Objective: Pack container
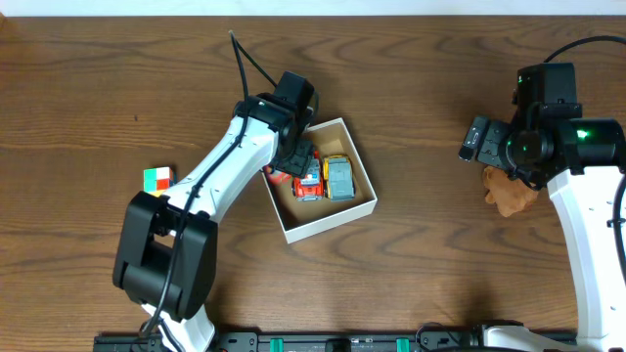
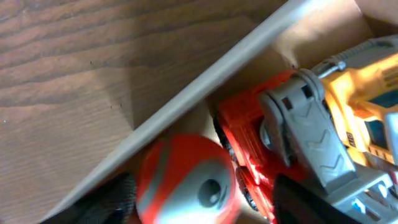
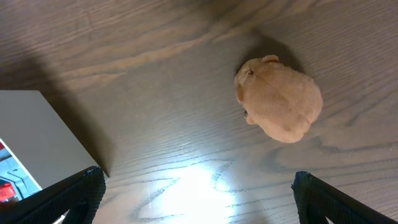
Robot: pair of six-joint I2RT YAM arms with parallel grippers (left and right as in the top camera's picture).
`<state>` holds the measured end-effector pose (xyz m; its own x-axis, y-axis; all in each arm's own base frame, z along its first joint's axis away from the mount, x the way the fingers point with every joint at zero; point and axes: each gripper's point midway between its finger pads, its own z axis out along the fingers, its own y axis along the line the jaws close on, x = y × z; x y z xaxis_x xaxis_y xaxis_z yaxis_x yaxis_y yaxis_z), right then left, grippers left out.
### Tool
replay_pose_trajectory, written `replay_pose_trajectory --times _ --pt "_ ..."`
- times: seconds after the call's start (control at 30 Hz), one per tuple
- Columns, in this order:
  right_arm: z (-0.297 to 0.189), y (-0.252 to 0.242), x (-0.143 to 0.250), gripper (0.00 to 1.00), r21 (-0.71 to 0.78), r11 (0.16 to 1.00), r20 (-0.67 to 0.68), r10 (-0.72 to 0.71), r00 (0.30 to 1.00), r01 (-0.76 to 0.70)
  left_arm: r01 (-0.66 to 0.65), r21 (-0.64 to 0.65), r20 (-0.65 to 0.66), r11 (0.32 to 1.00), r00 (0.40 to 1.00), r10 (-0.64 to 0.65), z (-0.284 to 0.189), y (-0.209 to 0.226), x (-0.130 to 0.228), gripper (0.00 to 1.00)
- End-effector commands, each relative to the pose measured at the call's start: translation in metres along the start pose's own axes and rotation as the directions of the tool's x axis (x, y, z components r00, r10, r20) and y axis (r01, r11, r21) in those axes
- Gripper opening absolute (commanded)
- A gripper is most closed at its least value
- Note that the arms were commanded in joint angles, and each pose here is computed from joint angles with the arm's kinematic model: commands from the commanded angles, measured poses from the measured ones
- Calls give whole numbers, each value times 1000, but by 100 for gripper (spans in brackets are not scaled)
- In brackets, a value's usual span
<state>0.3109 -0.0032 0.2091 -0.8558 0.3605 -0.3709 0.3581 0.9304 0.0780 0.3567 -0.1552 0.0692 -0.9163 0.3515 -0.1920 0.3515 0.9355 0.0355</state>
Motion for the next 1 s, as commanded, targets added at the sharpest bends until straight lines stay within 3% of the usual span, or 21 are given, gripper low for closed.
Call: replay_pose_trajectory --times 0.0,0.3,0.43,0.5,0.6,0.67,0.7,0.73,0.83,0.9,0.93,0.97 --pt "0 -2 -1 99 2 1000 1 -9 1000 9 11 -26 31 1000 999 -10 -17 9 1 76" --pt "0 -2 0 99 2 1000 1 -9 1000 9 40 -7 220 999 975 -38 -94 12 -5 77" --pt "0 -2 0 99 2 1000 1 -9 1000 9 69 -4 227 998 972 -66 -115 16 8 77" --pt "0 -2 -1 99 1 1000 2 -12 1000 12 189 -21 218 982 959 -180 -119 27 16 77" --pt "0 0 -1 92 -12 998 4 -54 999 54 427 -111 197 897 894 -401 -116 59 34 76" --pt "0 3 0 77 -28 996 0 -84 996 84 522 -124 181 844 848 -497 -112 70 43 73" --pt "0 7 0 61 -52 992 -2 -112 994 112 556 -128 174 821 828 -534 -110 75 46 69" --pt "0 13 1 49 -83 986 -4 -148 989 147 590 -133 168 796 805 -569 -107 80 50 60" --pt "-2 29 7 19 -176 960 -7 -225 974 220 649 -151 154 746 760 -631 -99 93 60 19" --pt "-3 32 8 8 -183 956 -7 -235 972 230 670 -164 142 724 742 -655 -94 101 64 7" --pt "-2 34 8 1 -185 954 -7 -240 971 234 675 -172 135 718 738 -662 -91 104 65 6" --pt "-2 36 9 1 -187 953 -6 -245 969 240 678 -178 128 713 734 -666 -88 106 65 6"
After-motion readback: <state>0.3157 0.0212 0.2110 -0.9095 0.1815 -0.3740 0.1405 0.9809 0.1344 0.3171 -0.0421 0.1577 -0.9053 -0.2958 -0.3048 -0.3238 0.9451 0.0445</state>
